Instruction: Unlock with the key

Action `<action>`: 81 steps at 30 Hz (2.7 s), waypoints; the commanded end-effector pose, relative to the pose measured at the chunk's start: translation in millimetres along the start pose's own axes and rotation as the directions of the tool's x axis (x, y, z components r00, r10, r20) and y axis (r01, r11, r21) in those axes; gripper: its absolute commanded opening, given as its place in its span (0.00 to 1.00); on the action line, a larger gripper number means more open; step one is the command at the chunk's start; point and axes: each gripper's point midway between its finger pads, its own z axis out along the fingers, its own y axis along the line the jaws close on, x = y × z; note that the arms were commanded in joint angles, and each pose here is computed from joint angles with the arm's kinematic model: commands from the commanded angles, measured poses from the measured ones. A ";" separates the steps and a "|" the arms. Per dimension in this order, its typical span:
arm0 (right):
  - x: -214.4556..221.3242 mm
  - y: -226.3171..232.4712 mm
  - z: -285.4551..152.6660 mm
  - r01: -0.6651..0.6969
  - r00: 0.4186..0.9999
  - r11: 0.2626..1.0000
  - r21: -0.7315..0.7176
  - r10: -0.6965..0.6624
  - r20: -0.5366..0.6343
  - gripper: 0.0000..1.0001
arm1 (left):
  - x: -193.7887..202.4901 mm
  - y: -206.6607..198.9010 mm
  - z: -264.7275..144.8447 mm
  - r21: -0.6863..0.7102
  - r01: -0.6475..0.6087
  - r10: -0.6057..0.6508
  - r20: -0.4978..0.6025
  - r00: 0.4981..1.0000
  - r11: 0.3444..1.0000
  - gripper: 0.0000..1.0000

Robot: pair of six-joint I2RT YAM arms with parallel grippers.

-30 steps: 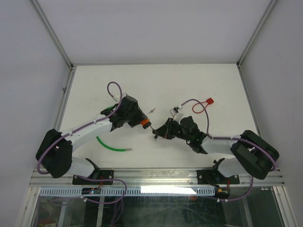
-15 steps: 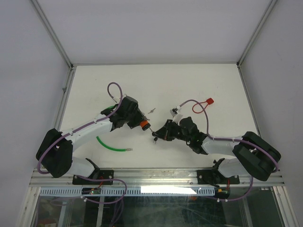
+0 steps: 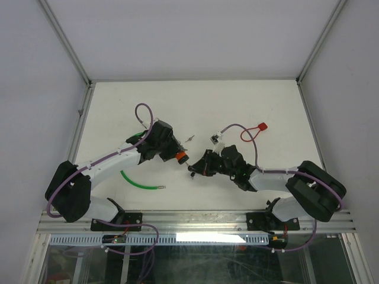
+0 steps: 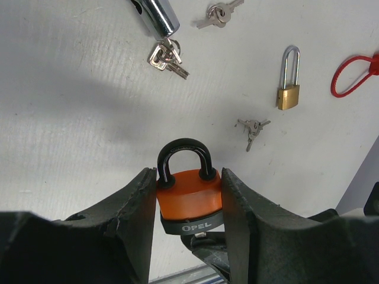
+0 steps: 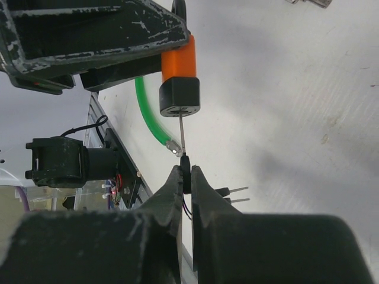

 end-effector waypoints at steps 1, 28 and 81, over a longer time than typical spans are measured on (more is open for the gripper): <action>-17.2 15.4 6.2 0.019 0.998 0.999 -0.036 -0.017 0.056 0.00 | -8.1 -33.5 -14.3 0.115 -0.003 0.001 0.011 1.000 0.993 0.12; -26.7 6.1 -1.7 -0.067 0.989 0.998 -0.004 0.067 0.129 0.00 | -4.7 -30.2 -15.0 0.115 -0.018 0.018 0.000 1.000 0.993 0.11; -49.3 11.7 -2.0 -0.005 0.988 1.000 -0.005 0.006 0.152 0.00 | -6.6 -33.4 -13.2 0.151 0.000 0.004 -0.031 1.000 0.989 0.05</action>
